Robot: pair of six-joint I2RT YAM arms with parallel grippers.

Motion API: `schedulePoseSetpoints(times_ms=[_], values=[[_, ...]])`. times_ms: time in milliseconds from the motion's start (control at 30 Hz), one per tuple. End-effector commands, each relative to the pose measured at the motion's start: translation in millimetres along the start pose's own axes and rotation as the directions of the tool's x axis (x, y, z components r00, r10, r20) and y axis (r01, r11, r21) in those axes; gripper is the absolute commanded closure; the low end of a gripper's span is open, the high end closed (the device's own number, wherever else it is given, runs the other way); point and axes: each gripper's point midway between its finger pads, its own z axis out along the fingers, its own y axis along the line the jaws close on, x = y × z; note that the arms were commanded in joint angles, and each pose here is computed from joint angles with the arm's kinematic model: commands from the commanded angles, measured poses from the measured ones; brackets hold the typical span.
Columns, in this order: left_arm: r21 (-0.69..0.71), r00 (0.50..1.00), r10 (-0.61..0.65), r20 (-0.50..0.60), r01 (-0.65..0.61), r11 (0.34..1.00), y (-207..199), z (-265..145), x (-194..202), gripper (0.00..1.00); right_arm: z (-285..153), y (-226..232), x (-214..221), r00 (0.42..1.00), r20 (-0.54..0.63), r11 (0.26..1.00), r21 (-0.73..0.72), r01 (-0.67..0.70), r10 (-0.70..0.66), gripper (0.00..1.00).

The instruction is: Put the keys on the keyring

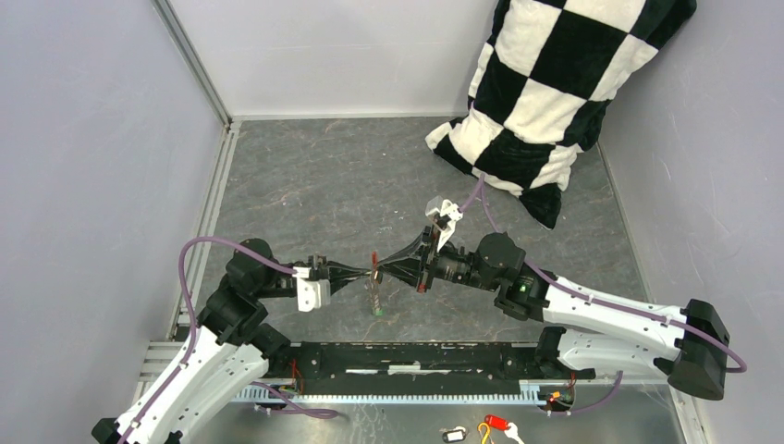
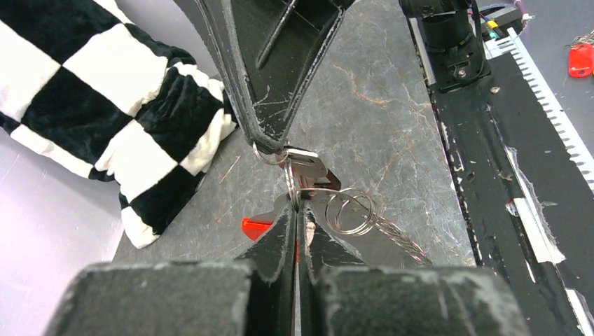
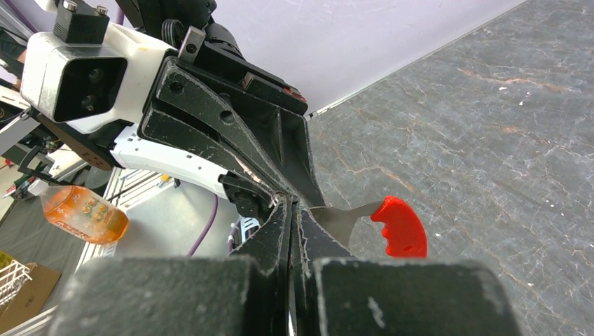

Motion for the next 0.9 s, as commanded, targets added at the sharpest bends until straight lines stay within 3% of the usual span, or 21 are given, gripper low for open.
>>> schedulePoseSetpoints(times_ms=[0,333,867], values=[[-0.018,0.997,0.067,0.029,-0.067,0.998,13,-1,-19,0.98,3,9,-10,0.999,0.035,0.999,-0.040,0.001,0.001,1.00],[-0.117,0.996,-0.089,0.019,0.091,0.989,30,0,-18,0.98,-13,-7,-6,0.999,0.046,0.998,0.055,-0.007,0.004,1.00],[-0.100,0.998,-0.056,0.033,0.059,0.993,25,-1,-19,0.98,1,5,-8,0.999,0.031,1.000,-0.019,-0.010,0.011,1.00]])
